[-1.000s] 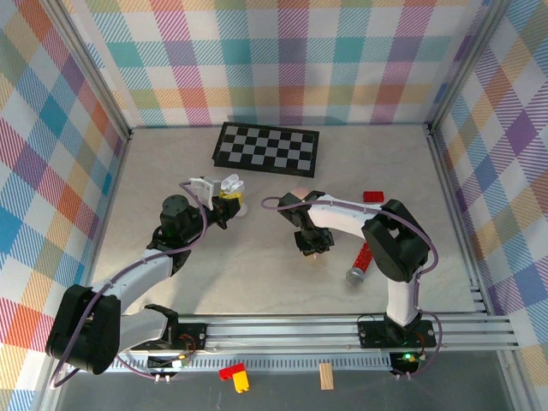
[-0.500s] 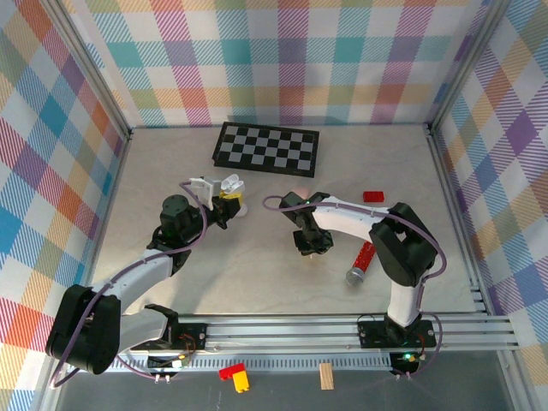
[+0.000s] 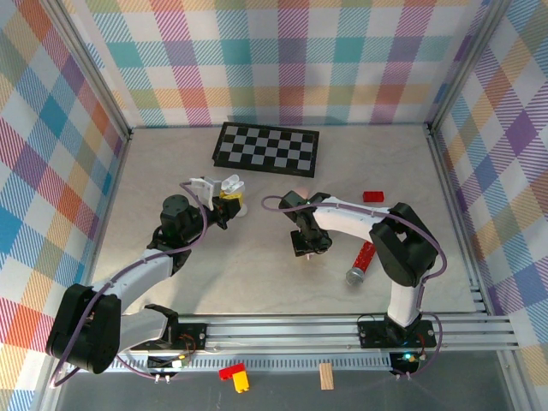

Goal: Insert wireless bluetooth earbuds into charging case

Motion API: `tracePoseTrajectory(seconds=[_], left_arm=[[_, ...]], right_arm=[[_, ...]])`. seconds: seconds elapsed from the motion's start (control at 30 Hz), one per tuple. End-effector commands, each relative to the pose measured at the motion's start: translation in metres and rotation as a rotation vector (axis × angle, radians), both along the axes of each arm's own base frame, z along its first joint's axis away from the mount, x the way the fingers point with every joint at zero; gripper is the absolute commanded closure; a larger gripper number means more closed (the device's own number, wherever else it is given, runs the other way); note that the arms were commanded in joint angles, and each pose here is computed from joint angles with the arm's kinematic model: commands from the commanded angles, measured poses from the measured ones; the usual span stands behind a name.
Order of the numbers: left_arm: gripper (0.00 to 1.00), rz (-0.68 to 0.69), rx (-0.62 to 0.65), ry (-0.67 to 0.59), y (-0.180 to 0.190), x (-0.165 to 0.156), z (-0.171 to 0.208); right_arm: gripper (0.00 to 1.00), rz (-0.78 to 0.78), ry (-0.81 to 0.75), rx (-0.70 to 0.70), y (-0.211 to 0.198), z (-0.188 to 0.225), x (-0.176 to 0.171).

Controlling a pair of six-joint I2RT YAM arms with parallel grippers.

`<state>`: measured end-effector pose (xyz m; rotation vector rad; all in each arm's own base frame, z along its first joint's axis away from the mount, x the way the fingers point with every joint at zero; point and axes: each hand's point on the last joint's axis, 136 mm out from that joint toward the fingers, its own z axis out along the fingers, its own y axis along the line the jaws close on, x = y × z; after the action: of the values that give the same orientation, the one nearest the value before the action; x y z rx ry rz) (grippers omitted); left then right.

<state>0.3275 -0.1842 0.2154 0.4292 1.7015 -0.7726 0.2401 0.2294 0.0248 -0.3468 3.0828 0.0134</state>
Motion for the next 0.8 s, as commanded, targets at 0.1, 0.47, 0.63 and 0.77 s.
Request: tracePoseTrajectory(seconds=[0.1,0.47,0.63,0.77], left_arm=[[1.00,-0.002,-0.018,-0.035,0.001,0.003,0.010],[1.00,-0.007,-0.017,-0.031,0.001,0.003,0.010],[1.00,-0.006,-0.016,-0.029,0.001,0.002,0.009],[1.00,-0.009,-0.019,-0.027,0.000,0.002,0.009]], right_arm=[[0.56,0.016,0.027,0.015,-0.005,0.002,0.001],[0.65,0.019,0.065,0.032,-0.004,-0.009,0.001],[0.67,0.015,0.080,0.038,-0.004,-0.010,-0.002],[0.69,0.007,0.092,0.050,-0.004,-0.010,-0.006]])
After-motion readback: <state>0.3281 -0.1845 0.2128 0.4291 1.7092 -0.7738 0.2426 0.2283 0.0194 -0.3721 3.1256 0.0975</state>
